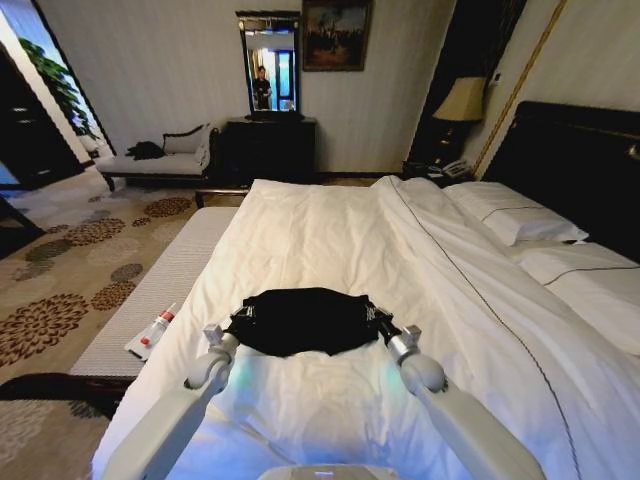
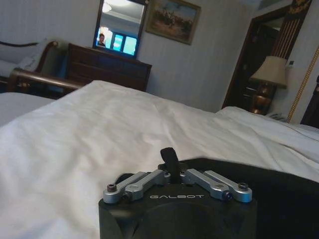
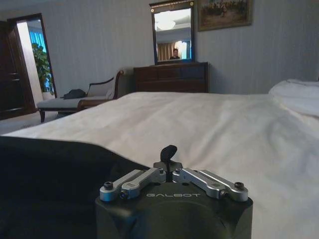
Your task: Fold the clothes on the bed.
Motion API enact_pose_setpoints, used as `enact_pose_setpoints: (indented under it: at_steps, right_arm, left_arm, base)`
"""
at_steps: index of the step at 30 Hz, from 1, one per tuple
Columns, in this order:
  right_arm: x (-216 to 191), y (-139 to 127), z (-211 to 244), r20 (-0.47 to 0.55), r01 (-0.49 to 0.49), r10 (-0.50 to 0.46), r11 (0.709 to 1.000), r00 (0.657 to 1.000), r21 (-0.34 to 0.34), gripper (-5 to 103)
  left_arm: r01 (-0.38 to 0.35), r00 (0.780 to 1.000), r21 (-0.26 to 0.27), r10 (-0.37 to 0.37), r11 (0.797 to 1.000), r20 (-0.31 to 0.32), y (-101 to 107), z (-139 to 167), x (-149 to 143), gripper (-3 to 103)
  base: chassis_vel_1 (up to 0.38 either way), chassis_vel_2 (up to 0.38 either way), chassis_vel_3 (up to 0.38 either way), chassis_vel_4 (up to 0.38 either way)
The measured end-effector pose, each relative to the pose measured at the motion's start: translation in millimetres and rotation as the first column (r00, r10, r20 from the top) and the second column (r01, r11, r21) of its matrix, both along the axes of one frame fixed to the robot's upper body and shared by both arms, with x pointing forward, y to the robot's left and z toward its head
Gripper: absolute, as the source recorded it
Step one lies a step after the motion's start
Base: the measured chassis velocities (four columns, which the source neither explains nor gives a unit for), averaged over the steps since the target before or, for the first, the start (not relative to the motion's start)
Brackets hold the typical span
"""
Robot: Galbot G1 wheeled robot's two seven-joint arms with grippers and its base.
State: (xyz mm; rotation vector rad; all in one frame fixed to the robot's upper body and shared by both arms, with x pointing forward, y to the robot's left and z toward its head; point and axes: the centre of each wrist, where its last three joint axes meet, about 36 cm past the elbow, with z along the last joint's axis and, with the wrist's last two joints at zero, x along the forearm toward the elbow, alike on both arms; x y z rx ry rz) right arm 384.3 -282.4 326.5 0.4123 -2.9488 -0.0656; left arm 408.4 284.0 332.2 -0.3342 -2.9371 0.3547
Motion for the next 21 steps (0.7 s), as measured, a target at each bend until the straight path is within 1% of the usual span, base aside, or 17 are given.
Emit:
enact_pose_setpoints:
  at_steps: [5, 8, 10, 11, 15, 17, 21]
  right_arm:
    - [-22, -2, -13, -0.023, 0.01, -0.01, 1.0, 1.0, 0.0, 1]
    - [-27, -3, -17, -0.028, 0.015, -0.015, 1.0, 0.999, 0.0, 1]
    - [-33, -9, -24, -0.04, 0.032, -0.032, 0.999, 0.999, -0.003, 1]
    - [-33, -9, -24, -0.04, 0.032, -0.032, 0.999, 0.999, -0.003, 1]
    - [-40, -13, -28, -0.046, 0.038, -0.039, 0.999, 0.998, -0.008, 1]
    - [-42, -16, -29, -0.043, 0.041, -0.041, 0.999, 0.998, -0.012, 1]
    - [-46, -19, -31, -0.045, 0.043, -0.044, 0.999, 0.998, -0.02, 1]
  left_arm:
    - [-0.015, 1.0, 0.012, 0.015, 1.0, -0.01, 15, -2, -17, 2]
    - [-0.018, 1.0, 0.018, 0.018, 1.0, -0.014, 18, -5, -21, 2]
    - [-0.025, 0.999, 0.026, 0.026, 0.999, -0.022, 23, -9, -28, 2]
    - [-0.025, 0.999, 0.026, 0.026, 0.999, -0.022, 23, -9, -28, 2]
    - [-0.014, 0.999, 0.046, 0.016, 0.999, -0.043, 25, -17, -46, 2]
    - [-0.002, 0.999, 0.061, 0.005, 0.998, -0.051, 21, -22, -52, 2]
    - [0.011, 0.998, 0.07, -0.007, 0.997, -0.055, 16, -24, -57, 2]
  base:
    - [0.0, 0.0, 0.0, 0.0]
    - [0.0, 0.0, 0.0, 0.0]
    - [0.0, 0.0, 0.0, 0.0]
    - [0.0, 0.0, 0.0, 0.0]
    - [0.0, 0.0, 0.0, 0.0]
    - [0.0, 0.0, 0.0, 0.0]
    - [0.0, 0.0, 0.0, 0.0]
